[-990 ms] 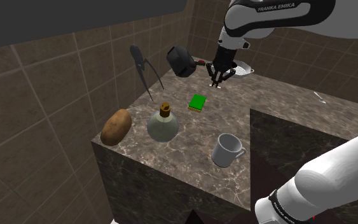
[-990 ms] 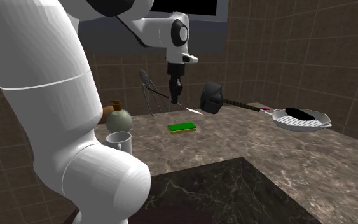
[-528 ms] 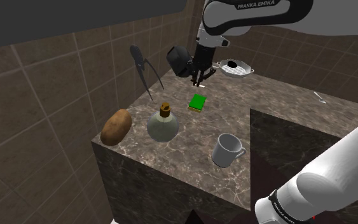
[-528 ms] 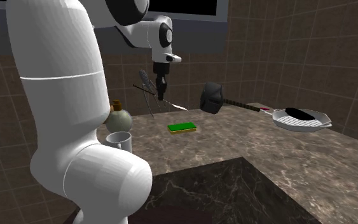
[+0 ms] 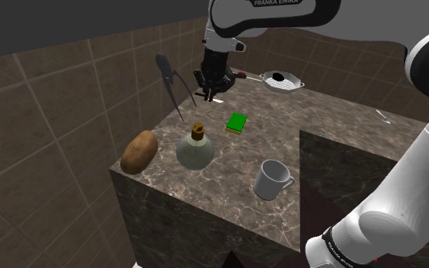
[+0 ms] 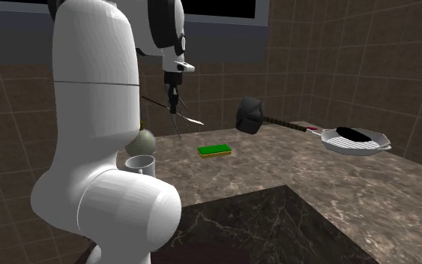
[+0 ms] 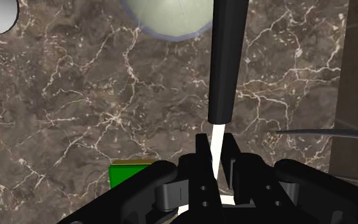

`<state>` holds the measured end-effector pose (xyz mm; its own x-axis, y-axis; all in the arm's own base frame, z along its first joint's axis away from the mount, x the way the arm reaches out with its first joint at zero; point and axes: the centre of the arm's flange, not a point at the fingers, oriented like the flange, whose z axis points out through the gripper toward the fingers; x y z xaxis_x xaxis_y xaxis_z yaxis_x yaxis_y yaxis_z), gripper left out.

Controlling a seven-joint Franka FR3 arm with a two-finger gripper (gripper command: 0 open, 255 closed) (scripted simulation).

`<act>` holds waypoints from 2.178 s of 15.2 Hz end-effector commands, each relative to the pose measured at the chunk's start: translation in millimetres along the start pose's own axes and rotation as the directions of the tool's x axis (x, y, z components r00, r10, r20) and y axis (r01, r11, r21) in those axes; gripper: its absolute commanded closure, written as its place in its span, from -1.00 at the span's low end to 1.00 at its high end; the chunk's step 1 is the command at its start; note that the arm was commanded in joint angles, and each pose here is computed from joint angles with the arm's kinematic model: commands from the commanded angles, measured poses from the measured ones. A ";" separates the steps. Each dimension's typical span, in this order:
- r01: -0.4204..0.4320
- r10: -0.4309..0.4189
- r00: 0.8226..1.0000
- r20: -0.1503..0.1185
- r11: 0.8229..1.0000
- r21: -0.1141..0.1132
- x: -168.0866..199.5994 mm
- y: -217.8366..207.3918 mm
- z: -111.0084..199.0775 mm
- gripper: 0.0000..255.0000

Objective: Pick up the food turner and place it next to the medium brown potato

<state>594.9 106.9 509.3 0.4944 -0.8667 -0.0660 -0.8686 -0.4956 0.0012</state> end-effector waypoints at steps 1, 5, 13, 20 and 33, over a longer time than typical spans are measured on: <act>-0.002 0.002 1.000 0.000 1.000 0.001 -5.2 -14.6 6.9 1.00; -0.002 0.002 1.000 0.000 1.000 0.001 -3.8 -14.6 27.9 1.00; -0.002 0.002 1.000 0.000 1.000 0.001 -1.1 -14.7 70.1 1.00; -0.002 0.002 1.000 0.000 1.000 0.001 1.4 -14.7 107.0 1.00; -0.002 0.002 1.000 0.000 1.000 0.001 4.8 -14.8 158.8 1.00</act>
<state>605.2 121.8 357.6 0.4975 -0.8652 -0.0630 -0.8672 -0.4978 -0.0132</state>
